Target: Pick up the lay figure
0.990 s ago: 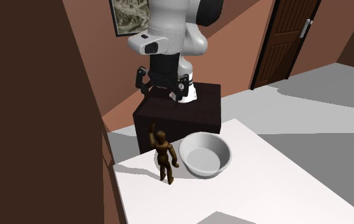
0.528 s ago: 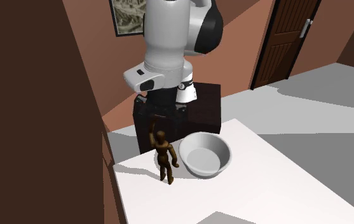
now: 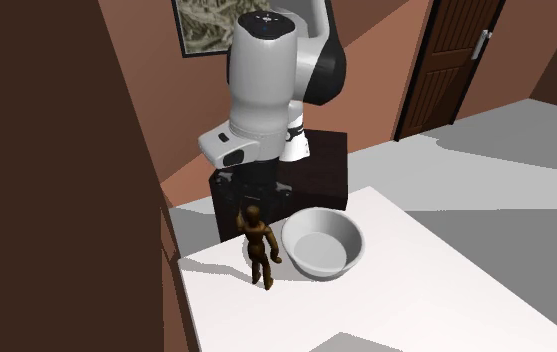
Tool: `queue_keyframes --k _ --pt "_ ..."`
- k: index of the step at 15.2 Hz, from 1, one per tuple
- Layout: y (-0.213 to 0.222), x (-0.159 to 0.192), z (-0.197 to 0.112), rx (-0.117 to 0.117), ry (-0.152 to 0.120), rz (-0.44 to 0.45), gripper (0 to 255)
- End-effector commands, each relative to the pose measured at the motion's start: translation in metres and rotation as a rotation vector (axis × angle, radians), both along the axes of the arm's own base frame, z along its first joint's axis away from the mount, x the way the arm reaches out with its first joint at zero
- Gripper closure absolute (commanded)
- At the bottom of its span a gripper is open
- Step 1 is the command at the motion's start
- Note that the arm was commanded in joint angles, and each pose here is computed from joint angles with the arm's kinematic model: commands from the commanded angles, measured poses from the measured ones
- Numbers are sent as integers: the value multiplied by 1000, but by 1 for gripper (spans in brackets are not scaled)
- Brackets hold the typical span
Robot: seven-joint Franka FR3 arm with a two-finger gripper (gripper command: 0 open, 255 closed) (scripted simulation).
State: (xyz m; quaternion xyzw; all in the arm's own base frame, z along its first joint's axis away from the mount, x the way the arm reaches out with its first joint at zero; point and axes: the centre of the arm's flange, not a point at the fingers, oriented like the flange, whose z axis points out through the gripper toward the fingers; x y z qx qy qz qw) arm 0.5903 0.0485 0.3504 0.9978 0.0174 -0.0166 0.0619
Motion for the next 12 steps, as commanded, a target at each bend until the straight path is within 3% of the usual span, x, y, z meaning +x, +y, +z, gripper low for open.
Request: queue_keyframes --k 1,9,12 --pt "0 0 -1 0 0 0 255" --pt "0 1 -1 0 0 0 255" --pt "0 1 15 0 0 0 255"
